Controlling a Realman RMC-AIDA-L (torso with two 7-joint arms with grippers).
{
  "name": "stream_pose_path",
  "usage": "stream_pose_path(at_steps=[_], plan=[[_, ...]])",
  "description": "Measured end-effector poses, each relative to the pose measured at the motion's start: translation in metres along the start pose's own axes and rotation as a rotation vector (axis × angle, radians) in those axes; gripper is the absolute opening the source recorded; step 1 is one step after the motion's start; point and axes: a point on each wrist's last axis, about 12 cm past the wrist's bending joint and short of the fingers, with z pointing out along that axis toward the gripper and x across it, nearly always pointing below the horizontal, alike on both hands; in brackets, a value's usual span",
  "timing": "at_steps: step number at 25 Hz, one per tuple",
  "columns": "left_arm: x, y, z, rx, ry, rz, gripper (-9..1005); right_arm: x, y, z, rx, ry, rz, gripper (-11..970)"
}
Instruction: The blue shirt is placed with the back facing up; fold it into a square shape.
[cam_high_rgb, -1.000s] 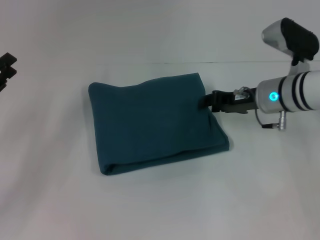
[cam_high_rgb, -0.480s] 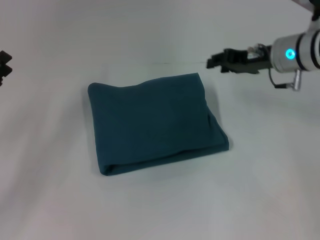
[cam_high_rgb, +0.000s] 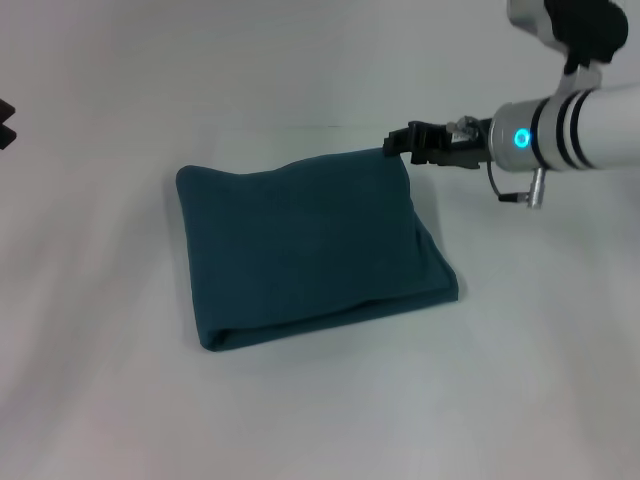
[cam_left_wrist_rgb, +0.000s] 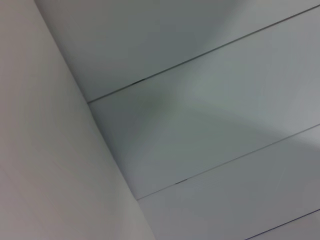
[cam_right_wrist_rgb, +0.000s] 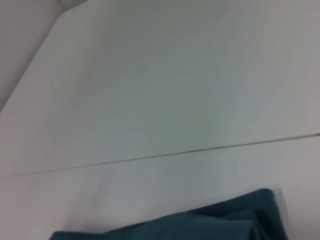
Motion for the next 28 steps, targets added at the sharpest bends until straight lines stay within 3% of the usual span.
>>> stream_pose_path(at_steps=[11,17,20,24,28], plan=[[0.002,0.004,0.002,-0.025,0.0,-0.004,369,0.01,0.006,0.003,-0.109,-0.02,0.075,473],[0.004,0.006,0.002,-0.033,-0.005,-0.008,368,0.026,0.003,0.024,0.029,-0.031,0.006,474],[0.005,0.006,0.003,-0.031,-0.003,-0.011,368,0.024,-0.001,0.026,0.087,-0.057,-0.03,474],[0.003,0.006,0.002,-0.03,-0.006,-0.009,368,0.006,-0.016,0.008,0.067,-0.103,0.007,473],[0.003,0.006,0.002,-0.044,0.028,0.017,368,-0.011,-0.037,-0.034,-0.041,-0.083,0.03,473]])
